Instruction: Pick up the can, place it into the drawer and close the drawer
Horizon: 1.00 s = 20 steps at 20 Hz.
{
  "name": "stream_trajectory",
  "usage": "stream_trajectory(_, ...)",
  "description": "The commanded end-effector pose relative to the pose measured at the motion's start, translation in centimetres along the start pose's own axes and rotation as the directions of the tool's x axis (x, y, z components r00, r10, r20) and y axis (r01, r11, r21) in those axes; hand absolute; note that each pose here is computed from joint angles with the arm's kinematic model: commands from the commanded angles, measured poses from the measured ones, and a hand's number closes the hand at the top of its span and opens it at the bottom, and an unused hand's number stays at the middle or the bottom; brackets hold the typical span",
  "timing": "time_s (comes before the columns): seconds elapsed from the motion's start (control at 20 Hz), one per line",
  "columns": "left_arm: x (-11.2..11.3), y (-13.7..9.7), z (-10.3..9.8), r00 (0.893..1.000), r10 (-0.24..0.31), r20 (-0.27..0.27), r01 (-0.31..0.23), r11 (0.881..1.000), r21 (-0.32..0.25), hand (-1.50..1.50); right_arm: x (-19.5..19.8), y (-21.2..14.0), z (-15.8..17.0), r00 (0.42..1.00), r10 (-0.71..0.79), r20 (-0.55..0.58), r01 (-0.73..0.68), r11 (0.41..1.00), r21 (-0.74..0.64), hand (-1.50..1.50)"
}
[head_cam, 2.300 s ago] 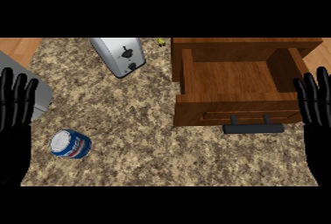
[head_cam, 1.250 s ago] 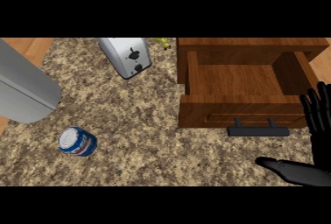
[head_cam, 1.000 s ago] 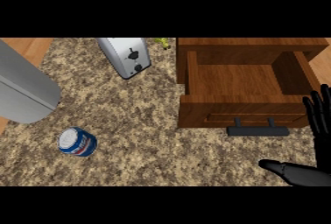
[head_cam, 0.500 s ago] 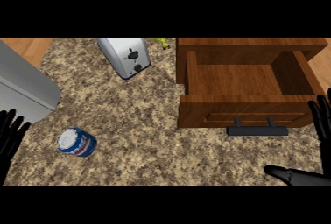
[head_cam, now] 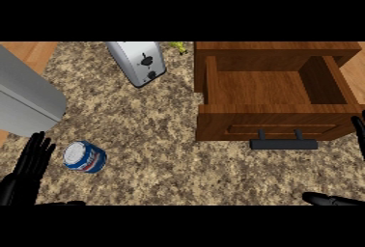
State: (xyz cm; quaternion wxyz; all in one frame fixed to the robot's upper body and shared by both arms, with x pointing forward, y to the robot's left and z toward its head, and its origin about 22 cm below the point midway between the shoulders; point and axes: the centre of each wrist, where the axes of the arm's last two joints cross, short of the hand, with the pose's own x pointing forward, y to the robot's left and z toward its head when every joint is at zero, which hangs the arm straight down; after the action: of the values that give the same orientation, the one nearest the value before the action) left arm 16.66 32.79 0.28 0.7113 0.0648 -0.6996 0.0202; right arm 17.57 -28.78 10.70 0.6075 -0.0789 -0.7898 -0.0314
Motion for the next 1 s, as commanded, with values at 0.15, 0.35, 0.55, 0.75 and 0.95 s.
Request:
stream_trajectory(0.15, -3.7, 1.3, -1.4, 1.0, -0.002, -0.021, 0.003, 0.998, 0.058, -1.5, 0.9, 0.1, 1.3, 1.0, 0.001, 0.008, -0.001, 1.0, 0.001, -1.5)
stream_trajectory(0.35, -4.9, 1.4, -2.5, 1.0, 0.007, -0.03, -0.005, 0.998, 0.062, -1.5, 1.7, -0.4, 0.3, 1.0, 0.0, 0.009, 0.0, 1.0, -0.004, -1.5)
stream_trajectory(0.55, -7.7, 1.3, -1.8, 0.998, -0.015, -0.069, 0.019, 0.998, 0.053, -1.5, 1.1, -0.9, -0.5, 1.0, 0.02, -0.003, -0.02, 1.0, -0.01, -1.5)
stream_trajectory(0.75, -9.9, 0.6, -2.5, 0.998, -0.01, -0.066, 0.015, 0.997, 0.07, -1.5, 3.6, -0.8, 0.9, 1.0, 0.015, 0.021, -0.015, 1.0, -0.009, -1.5)
stream_trajectory(0.95, -9.3, 3.0, -4.8, 0.996, 0.024, -0.083, -0.015, 0.995, 0.1, -1.5, 1.9, -2.7, 0.3, 1.0, 0.016, 0.011, -0.016, 1.0, -0.011, -1.5)
